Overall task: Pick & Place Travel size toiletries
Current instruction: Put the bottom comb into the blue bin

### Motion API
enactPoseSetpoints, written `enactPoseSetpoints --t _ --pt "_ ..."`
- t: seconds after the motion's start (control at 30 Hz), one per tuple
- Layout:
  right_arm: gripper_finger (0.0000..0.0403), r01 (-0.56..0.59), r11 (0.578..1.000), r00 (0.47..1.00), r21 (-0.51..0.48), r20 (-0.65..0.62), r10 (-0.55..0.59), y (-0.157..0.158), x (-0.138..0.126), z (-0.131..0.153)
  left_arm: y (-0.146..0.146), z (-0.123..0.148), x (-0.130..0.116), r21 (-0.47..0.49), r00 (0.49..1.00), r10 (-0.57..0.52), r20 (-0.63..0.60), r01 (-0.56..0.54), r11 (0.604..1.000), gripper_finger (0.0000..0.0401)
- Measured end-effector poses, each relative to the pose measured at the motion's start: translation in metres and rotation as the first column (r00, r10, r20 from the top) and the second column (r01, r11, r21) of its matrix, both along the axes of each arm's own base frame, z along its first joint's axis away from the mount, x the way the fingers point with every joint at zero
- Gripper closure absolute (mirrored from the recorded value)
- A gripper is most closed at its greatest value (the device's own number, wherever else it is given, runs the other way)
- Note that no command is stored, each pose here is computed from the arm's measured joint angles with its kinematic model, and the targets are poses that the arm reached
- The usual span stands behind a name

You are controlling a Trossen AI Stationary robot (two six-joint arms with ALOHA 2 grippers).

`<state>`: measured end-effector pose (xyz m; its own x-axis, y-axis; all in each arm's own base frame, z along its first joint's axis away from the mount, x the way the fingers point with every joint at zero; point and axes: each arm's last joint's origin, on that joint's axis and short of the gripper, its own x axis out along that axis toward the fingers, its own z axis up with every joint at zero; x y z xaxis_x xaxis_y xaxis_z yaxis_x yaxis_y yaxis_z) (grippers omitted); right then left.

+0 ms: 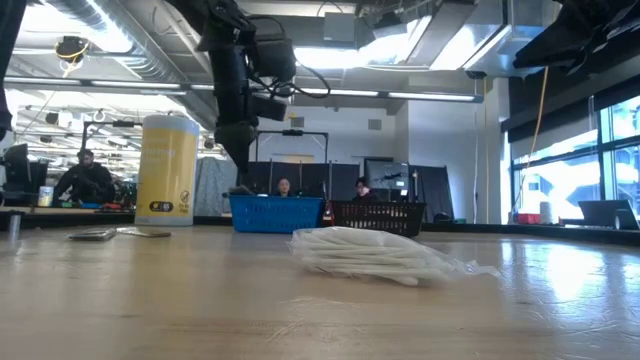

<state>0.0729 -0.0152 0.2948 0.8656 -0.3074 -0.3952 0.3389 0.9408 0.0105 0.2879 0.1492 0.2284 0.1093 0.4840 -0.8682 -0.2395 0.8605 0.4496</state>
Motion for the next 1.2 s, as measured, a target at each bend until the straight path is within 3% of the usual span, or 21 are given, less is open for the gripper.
enactPoseSetpoints --t 0.2,0.37,0.6,0.83,1.2 --pt "0.0266 0.000 1.000 1.000 0.000 0.000 0.000 0.000 0.000 0.000 -0.010 0.001 -0.001 -0.015 1.000 -0.001 -0.021 0.001 1.000 0.0253" --pt "0.0258 0.000 1.000 1.000 0.000 0.000 0.000 0.000 0.000 0.000 -0.026 0.010 -0.003 -0.031 0.999 -0.029 -0.018 0.029 0.999 0.0225" --pt "0.0250 0.000 1.000 1.000 0.000 0.000 0.000 0.000 0.000 0.000 -0.062 0.023 0.002 -0.060 0.995 -0.073 0.074 0.078 0.995 0.0235" --pt "0.0242 0.000 1.000 1.000 0.000 0.000 0.000 0.000 0.000 0.000 -0.094 -0.006 0.011 0.013 0.984 -0.172 -0.051 0.173 0.985 0.0262" --pt "0.0232 0.000 1.000 1.000 0.000 0.001 0.000 0.000 0.000 0.000 -0.090 -0.021 0.011 0.027 0.989 -0.150 -0.016 0.150 0.988 0.0270"
